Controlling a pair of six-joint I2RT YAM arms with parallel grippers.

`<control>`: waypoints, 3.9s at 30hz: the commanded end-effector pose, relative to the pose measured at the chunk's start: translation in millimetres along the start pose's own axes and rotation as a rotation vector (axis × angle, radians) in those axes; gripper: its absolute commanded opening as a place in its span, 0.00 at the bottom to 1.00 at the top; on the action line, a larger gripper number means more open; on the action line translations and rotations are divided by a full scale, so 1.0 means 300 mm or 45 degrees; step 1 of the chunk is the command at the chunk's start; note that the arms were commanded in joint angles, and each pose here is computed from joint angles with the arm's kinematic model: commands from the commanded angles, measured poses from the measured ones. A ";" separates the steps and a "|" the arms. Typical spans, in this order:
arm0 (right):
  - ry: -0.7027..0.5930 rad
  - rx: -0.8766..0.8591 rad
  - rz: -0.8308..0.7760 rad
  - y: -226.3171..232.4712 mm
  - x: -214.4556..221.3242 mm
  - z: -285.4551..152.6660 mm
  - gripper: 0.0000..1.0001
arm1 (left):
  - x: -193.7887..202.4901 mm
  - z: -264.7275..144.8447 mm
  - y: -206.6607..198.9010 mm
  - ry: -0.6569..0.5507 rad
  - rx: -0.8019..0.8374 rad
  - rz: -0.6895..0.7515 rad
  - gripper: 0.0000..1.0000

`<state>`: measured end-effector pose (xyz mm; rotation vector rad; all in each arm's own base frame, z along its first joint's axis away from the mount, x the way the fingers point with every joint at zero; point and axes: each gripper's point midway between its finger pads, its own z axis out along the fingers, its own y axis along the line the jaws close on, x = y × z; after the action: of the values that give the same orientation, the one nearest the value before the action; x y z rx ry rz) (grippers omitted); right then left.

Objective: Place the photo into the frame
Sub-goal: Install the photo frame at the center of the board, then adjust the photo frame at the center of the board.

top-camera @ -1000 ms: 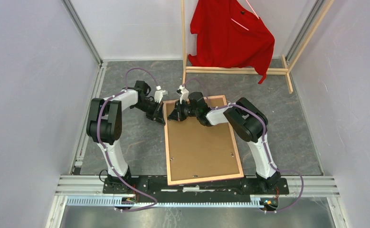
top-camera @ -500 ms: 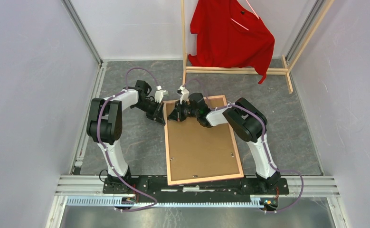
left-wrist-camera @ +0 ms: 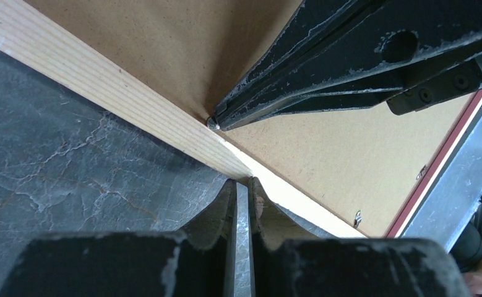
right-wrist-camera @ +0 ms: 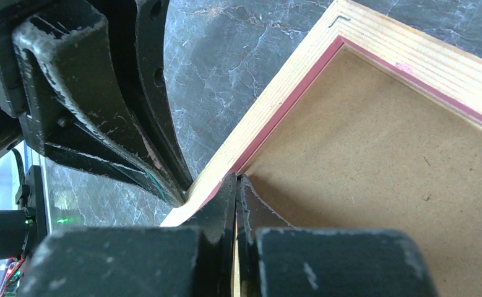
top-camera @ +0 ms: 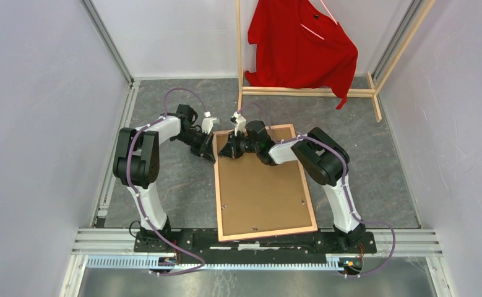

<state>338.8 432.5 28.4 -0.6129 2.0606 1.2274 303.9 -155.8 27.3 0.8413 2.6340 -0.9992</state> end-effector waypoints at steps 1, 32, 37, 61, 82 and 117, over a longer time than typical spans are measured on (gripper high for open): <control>0.146 -0.064 0.007 0.039 0.074 0.001 0.00 | -0.025 0.061 0.057 0.005 -0.071 0.095 0.12; -0.281 1.193 0.145 -0.418 -0.187 -1.011 0.94 | -0.263 -0.167 0.108 -0.083 -0.257 0.444 0.56; -0.183 1.166 0.235 -0.501 -0.114 -0.964 0.94 | -0.104 -0.135 0.124 0.060 -0.252 0.549 0.55; 0.139 0.399 0.129 -0.123 -0.227 0.003 0.89 | 0.285 -0.024 -0.102 0.349 -0.155 0.836 0.53; -0.039 0.433 -0.081 -0.051 -0.410 -0.205 0.98 | -0.152 -0.469 0.052 -0.062 -0.512 0.740 0.51; 0.031 0.647 0.455 -0.167 0.049 -0.788 0.97 | 0.285 -0.265 0.225 0.205 -0.290 0.507 0.45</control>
<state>241.1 189.9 40.1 0.0185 2.5575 0.8132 315.7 10.9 16.2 1.2001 2.5526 -0.3162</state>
